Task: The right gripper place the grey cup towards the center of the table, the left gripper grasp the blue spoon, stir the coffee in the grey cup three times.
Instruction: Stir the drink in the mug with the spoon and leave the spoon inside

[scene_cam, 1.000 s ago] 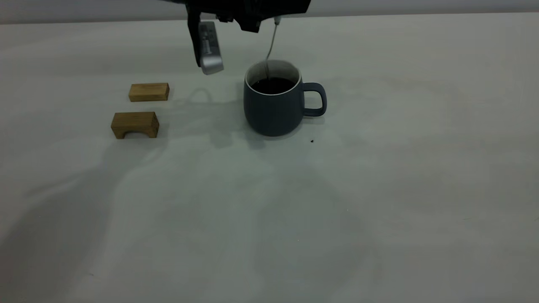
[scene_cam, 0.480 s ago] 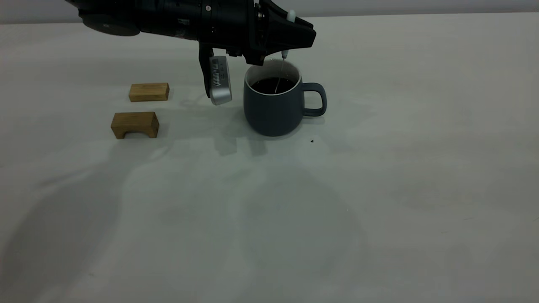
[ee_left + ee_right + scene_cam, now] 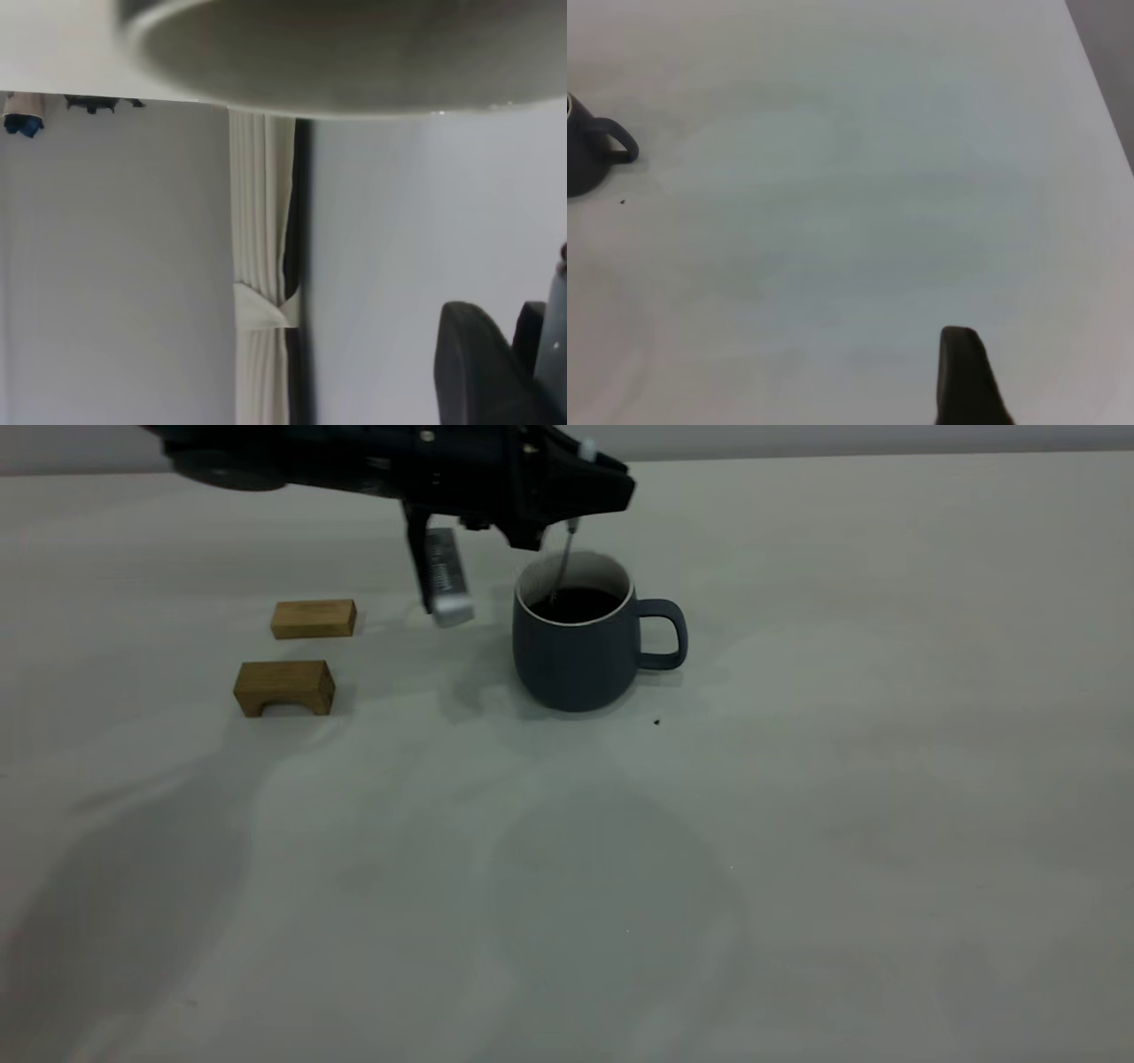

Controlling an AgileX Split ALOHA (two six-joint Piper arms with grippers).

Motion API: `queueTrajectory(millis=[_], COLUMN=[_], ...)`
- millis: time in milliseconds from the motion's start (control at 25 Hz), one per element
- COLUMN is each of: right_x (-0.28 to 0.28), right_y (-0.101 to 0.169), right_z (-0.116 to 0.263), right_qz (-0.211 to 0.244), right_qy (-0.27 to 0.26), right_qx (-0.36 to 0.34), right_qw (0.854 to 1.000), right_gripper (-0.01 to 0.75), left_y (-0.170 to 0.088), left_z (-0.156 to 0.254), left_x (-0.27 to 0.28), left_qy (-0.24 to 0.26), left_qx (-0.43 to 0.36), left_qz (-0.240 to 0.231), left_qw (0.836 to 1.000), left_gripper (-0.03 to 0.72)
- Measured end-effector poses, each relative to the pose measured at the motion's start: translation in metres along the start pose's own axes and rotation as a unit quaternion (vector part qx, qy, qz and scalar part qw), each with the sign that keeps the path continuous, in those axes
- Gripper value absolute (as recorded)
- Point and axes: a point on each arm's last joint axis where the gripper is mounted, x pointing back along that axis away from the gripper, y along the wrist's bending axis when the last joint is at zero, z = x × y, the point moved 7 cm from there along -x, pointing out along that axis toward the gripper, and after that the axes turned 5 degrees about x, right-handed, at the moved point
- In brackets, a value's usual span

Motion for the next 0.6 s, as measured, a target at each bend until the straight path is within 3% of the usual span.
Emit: queueTrajectory(millis=[320, 600], right_x=[0.000, 0.000], right_y=[0.000, 0.000], right_z=[0.000, 0.000], right_qz=[0.000, 0.000], right_qy=[0.000, 0.000], right_qx=[0.000, 0.000], right_qw=[1.000, 1.000], right_gripper=[0.489, 0.489], left_y=[0.029, 0.043], left_z=[0.008, 0.008], left_x=[-0.032, -0.027], left_qy=[0.006, 0.010], left_qx=[-0.001, -0.004], left_qz=[-0.044, -0.094], left_qw=[0.999, 0.996], left_gripper=[0.131, 0.131])
